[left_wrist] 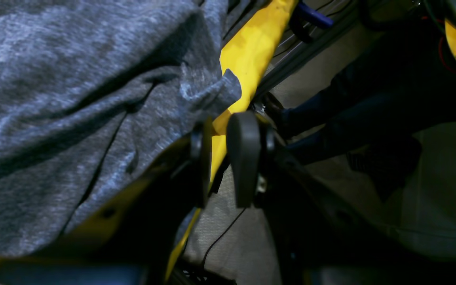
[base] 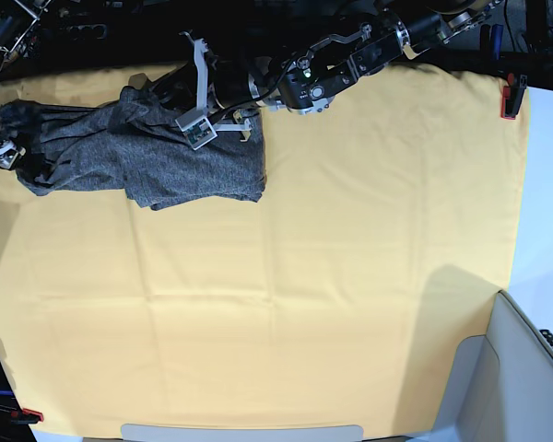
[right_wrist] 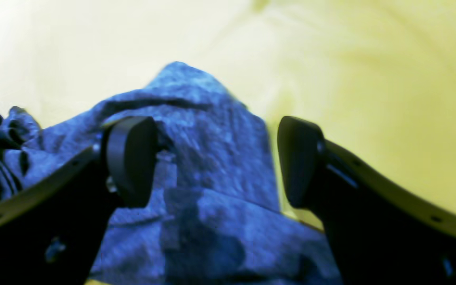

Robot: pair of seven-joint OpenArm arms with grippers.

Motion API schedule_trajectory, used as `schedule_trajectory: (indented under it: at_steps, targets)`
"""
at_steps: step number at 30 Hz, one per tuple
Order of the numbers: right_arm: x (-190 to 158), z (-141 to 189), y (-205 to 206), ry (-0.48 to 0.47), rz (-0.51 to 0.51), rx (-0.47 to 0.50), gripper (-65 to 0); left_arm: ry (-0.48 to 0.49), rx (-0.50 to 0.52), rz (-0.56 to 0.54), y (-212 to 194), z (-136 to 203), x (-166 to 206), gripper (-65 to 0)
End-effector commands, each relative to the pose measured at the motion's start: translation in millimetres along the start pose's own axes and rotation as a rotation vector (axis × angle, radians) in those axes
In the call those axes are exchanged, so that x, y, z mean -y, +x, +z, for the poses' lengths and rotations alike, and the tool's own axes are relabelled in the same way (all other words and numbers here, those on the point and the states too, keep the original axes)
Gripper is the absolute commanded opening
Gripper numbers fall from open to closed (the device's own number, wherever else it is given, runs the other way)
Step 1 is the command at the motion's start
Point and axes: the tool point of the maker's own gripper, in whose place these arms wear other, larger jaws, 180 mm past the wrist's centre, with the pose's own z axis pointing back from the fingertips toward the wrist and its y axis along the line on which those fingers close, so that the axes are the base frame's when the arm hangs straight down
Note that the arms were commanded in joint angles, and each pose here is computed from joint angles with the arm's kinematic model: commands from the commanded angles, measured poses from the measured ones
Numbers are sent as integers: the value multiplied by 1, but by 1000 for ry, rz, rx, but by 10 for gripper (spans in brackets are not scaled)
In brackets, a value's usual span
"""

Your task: Fold the T-shirt properly

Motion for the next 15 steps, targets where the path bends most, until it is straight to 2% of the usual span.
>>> schedule_trajectory:
  at_steps: [1,4,15]
  targets:
    - [2,-3,-37,-19,0,-151,-176,-16,46,-14,14,1,5,-540]
    - [-1,-4,-46,-10,-8,-184,-177,-13,47,-14,15,2,4,-540]
    - [-6,9,-62,-14,26,-200,-190,-13,46,-15,15,1,4,-541]
